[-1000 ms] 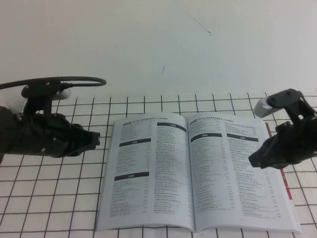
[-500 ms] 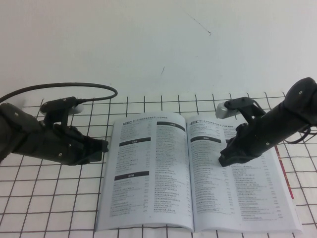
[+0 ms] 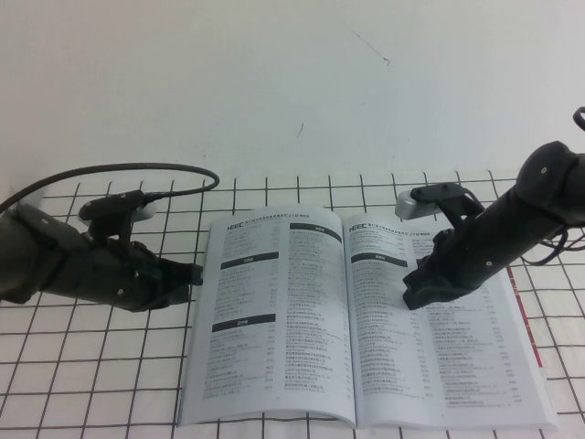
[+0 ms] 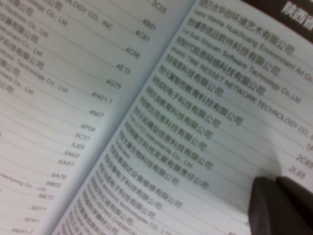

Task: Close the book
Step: 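Close the open booklet and leave it lying on the table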

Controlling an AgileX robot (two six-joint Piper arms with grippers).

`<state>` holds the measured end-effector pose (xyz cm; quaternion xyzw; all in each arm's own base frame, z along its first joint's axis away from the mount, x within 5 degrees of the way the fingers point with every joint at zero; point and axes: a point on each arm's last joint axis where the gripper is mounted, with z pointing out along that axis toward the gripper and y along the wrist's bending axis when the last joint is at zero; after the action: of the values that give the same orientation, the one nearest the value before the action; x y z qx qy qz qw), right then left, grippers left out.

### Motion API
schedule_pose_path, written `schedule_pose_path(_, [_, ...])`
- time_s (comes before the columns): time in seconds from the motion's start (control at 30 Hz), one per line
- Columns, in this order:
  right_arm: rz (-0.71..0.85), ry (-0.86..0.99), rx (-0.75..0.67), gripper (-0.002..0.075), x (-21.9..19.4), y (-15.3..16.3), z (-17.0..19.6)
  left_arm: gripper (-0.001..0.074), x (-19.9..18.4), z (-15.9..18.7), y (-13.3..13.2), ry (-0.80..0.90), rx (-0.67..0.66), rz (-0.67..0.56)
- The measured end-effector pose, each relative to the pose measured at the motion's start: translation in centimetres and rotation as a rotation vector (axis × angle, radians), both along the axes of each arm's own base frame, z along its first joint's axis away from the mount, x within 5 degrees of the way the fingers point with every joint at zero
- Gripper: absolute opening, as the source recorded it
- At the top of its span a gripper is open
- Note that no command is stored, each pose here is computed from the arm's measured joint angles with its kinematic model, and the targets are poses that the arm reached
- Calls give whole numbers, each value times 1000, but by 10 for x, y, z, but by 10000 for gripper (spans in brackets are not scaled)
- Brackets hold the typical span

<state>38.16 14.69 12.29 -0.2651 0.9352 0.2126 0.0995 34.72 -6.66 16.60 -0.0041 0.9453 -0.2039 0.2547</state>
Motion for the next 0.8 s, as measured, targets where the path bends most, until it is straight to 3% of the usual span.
schedule_pose_path(0.13, [1,1,0,-2,0,0,0,-4,3,-21,-1,64,-19,21])
schedule_pose_path(0.33, [2,1,-2,-2,0,0,0,-4,3,-27,-11,78,-19,0])
schedule_pose_path(0.57, [3,3,-2,-2,0,0,0,-4,-6,-28,-50,85,-47,-74])
schedule_pose_path(0.8, [-6,9,9,-2,0,0,0,-4,-11,-15,-89,82,-185,-154])
